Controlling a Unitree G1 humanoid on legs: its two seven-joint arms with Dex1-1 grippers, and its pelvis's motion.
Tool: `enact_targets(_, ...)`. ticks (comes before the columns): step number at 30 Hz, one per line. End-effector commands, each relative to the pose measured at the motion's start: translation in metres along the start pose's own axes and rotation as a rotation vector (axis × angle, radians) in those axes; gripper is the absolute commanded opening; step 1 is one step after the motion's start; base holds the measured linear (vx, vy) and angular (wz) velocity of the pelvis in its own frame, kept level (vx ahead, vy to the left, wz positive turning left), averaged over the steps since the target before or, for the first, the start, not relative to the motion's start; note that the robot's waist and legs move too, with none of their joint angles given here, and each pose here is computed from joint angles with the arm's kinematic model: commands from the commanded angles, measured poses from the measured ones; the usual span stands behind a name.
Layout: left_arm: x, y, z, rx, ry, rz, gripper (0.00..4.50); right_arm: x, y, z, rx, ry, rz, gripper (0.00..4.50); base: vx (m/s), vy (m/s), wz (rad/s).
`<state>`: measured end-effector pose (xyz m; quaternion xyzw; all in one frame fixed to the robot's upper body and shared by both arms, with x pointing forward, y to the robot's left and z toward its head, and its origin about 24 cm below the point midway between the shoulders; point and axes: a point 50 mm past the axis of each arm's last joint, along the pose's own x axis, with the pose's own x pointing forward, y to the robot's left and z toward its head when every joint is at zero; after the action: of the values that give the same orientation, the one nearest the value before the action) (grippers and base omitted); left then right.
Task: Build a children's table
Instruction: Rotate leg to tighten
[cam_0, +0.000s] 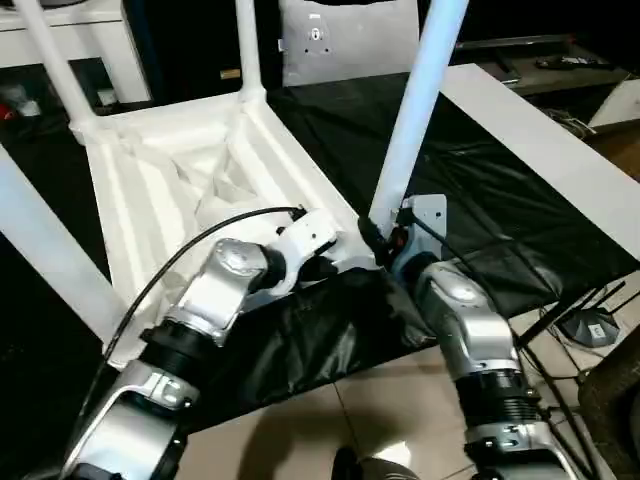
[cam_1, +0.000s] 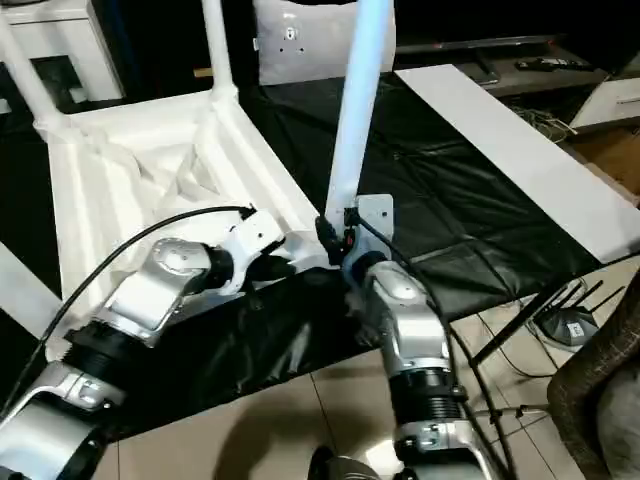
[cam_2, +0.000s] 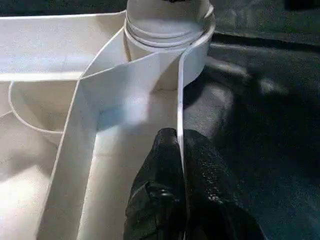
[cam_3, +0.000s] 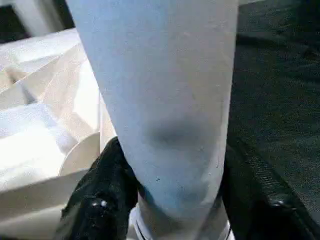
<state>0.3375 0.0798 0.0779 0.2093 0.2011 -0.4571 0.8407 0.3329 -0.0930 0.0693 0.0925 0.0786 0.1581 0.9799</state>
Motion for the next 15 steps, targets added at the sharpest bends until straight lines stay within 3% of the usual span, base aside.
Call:
enact_targets(1,0.004,-0.002,0.019,0.054,-0.049,0.014,0.00,-0.001,0.017,-0.015,0.029,0.047,0.083,2.92,0.000,0.000,0.00)
enact_targets(3,0.004,-0.002,0.018,0.062,-0.048,0.003,0.00,-0.003,0.011,-0.014,-0.006,0.033,0.093,3.07,0.000,0.000,0.00)
enact_targets(5,0.001,-0.001,0.011,0.089,-0.041,-0.032,0.00,-0.014,-0.007,-0.013,-0.080,0.018,0.122,3.27,0.000,0.000,0.00)
enact_targets(7,-0.001,-0.001,0.009,0.093,-0.038,-0.043,0.00,-0.018,-0.015,-0.011,-0.090,0.007,0.140,3.47,0.000,0.000,0.00)
enact_targets(11,-0.009,-0.002,-0.001,0.127,-0.039,-0.135,0.00,-0.034,-0.040,0.003,-0.225,-0.043,0.256,3.81,0.000,0.000,0.00)
enact_targets(15,-0.017,-0.004,-0.011,0.178,-0.022,-0.238,0.00,-0.047,-0.051,0.009,-0.325,0.000,0.437,4.09,0.000,0.000,0.00)
